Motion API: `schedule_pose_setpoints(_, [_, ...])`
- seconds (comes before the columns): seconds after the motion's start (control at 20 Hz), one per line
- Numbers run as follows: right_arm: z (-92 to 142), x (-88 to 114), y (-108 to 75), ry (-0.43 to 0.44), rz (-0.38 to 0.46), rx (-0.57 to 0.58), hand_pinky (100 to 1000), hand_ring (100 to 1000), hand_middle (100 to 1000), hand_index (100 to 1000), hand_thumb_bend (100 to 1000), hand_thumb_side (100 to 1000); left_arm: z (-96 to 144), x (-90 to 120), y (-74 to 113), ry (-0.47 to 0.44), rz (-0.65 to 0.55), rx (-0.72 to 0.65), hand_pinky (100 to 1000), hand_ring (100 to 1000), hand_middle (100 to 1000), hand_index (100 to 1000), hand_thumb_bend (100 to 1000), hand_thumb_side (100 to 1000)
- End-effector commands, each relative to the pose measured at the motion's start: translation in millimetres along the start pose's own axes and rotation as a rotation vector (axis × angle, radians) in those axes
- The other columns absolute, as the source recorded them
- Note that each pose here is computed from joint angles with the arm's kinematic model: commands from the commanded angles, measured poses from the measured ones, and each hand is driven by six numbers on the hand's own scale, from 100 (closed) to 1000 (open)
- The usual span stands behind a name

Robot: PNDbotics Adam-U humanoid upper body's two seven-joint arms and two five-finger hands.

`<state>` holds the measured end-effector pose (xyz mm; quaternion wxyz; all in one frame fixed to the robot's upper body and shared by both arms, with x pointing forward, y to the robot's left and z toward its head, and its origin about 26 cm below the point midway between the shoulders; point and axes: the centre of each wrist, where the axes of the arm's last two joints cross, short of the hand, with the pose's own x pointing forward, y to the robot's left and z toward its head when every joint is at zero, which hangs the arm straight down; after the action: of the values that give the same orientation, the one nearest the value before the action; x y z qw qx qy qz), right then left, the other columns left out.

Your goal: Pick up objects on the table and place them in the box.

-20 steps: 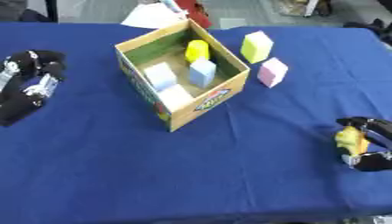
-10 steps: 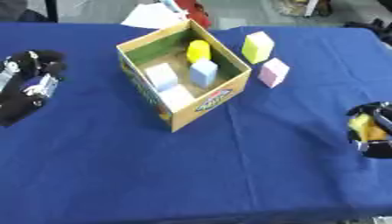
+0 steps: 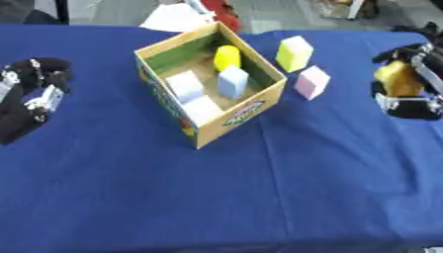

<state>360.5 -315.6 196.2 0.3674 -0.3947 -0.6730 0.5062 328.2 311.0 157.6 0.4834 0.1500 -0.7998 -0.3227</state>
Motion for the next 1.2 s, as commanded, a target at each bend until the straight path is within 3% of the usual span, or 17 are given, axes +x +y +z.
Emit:
schedule_pose_setpoints(0.05, [-23.8, 8.6, -18.1, -0.088, 0.022, 0.017, 100, 280, 560, 779, 100, 100, -4.8, 12.4, 5.6, -0.051, -0.008, 0.006, 733, 604, 625, 791, 100, 664])
schedule_pose_setpoints(0.2, [-61.1, 21.9, -22.4, -0.156, -0.028, 0.029, 100, 282, 568, 803, 100, 100, -6.6, 17.9, 3.6, -0.074, 0.008, 0.012, 732, 603, 623, 790, 100, 663])
schedule_pose_setpoints(0.35, [-93.7, 33.7, -19.9, -0.211, -0.071, 0.053, 100, 353, 612, 848, 100, 100, -8.0, 22.2, 1.6, -0.091, 0.018, 0.009, 732, 602, 622, 790, 100, 664])
schedule_pose_setpoints(0.5, [-121.3, 40.3, -9.8, -0.202, -0.086, 0.106, 483, 658, 789, 930, 100, 138, -9.4, 25.5, -1.4, -0.105, 0.036, 0.007, 732, 602, 621, 789, 100, 667])
schedule_pose_setpoints(0.65, [-139.8, 46.0, -0.4, -0.187, -0.057, 0.154, 763, 862, 906, 978, 100, 489, -10.4, 27.0, -4.2, -0.112, 0.048, 0.001, 732, 601, 620, 788, 100, 670])
schedule_pose_setpoints(0.7, [-144.2, 47.5, 0.8, -0.177, -0.046, 0.152, 824, 905, 929, 985, 100, 547, -10.5, 27.0, -4.8, -0.112, 0.052, 0.001, 732, 601, 620, 788, 100, 670])
schedule_pose_setpoints(0.9, [-152.2, 48.5, 1.3, -0.135, -0.027, 0.065, 872, 928, 943, 993, 106, 651, -10.2, 26.3, -7.1, -0.109, 0.062, -0.004, 732, 601, 619, 788, 100, 674])
schedule_pose_setpoints(1.2, [-149.3, 40.6, 1.1, -0.091, -0.054, -0.036, 891, 935, 951, 998, 104, 671, -6.7, 21.3, -10.0, -0.088, 0.07, -0.007, 731, 600, 618, 788, 100, 680])
